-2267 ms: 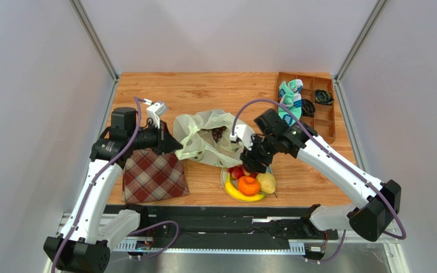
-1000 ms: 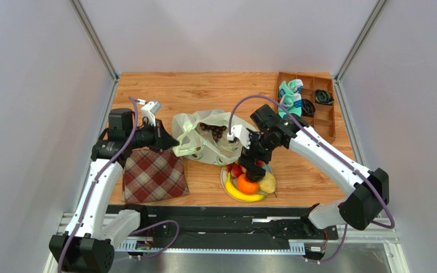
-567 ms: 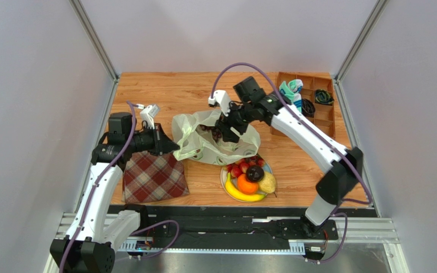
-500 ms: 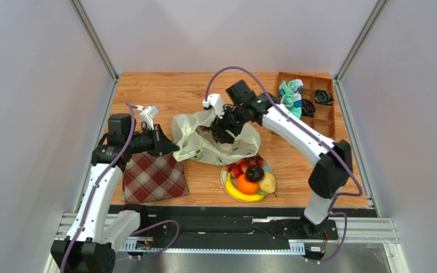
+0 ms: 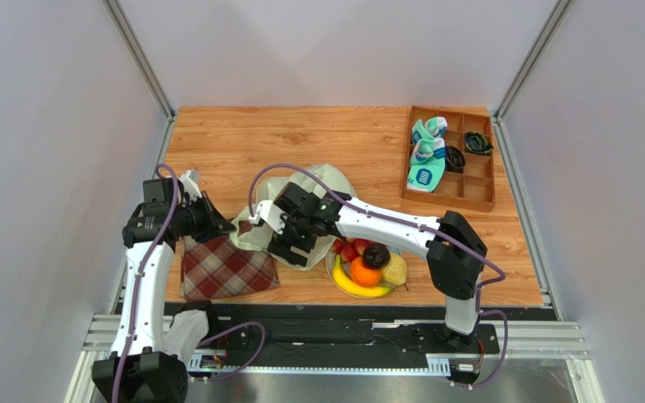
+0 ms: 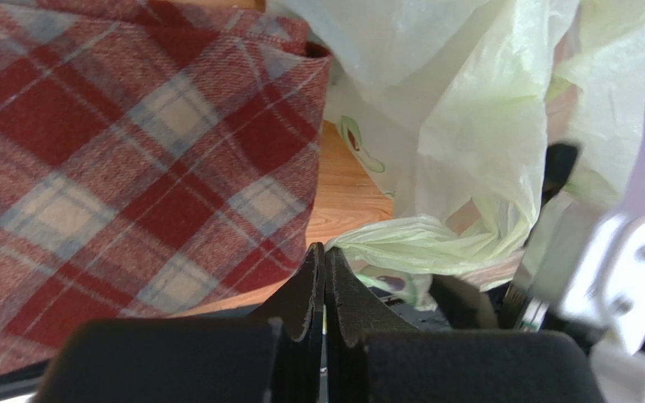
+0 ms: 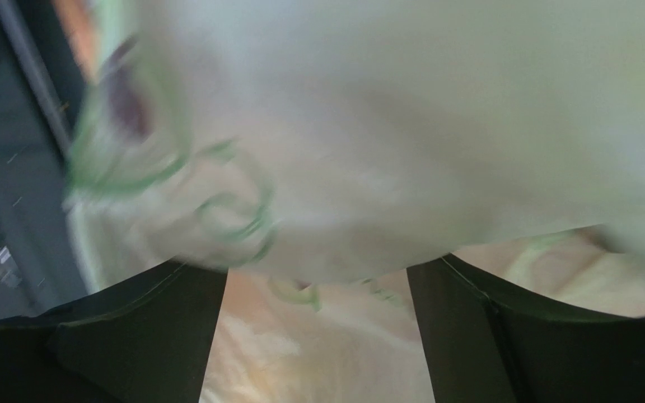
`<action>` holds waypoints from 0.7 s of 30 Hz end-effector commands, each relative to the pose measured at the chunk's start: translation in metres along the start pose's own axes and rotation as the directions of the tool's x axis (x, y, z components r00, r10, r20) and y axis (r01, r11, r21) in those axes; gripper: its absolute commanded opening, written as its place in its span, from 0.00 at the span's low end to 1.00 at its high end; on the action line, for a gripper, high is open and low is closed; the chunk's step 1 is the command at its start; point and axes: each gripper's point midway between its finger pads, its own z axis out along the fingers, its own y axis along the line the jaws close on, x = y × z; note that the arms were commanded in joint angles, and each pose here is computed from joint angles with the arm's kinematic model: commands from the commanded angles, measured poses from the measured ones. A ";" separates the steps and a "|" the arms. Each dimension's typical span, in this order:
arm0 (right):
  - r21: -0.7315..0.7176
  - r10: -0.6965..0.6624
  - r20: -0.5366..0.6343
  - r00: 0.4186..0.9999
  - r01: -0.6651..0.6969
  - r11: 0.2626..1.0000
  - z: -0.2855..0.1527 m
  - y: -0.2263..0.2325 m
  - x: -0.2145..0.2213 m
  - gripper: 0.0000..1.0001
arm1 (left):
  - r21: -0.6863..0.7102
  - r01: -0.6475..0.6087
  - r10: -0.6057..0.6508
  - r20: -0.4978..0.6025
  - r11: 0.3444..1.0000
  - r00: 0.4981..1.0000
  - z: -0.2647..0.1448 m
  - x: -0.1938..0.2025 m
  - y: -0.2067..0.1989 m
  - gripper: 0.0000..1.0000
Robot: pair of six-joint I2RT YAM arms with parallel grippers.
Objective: Take the fake fruits out of the plastic bag
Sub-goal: Adjust the plastic bag at the center of the board.
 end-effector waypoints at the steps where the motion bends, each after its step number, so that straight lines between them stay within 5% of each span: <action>1: 0.278 0.050 0.139 0.989 -0.087 0.956 -0.014 -0.080 -0.050 0.82 | -0.124 0.034 -0.032 0.018 0.992 0.999 -0.018 0.001 0.013 0.00; 11: 0.348 0.185 0.155 0.970 -0.229 0.909 0.009 -0.119 -0.049 0.82 | -0.277 -0.010 0.014 0.015 0.961 1.000 -0.050 0.002 0.028 0.00; 17: 0.332 0.184 0.220 0.958 -0.251 0.909 -0.013 -0.121 -0.067 0.81 | -0.072 -0.165 0.164 -0.026 0.984 0.986 -0.079 0.014 -0.021 0.00; 21: -0.009 0.215 0.261 0.941 -0.221 0.975 -0.036 -0.076 -0.083 0.80 | 0.062 -0.309 0.311 -0.026 0.949 0.950 -0.098 0.026 -0.048 0.00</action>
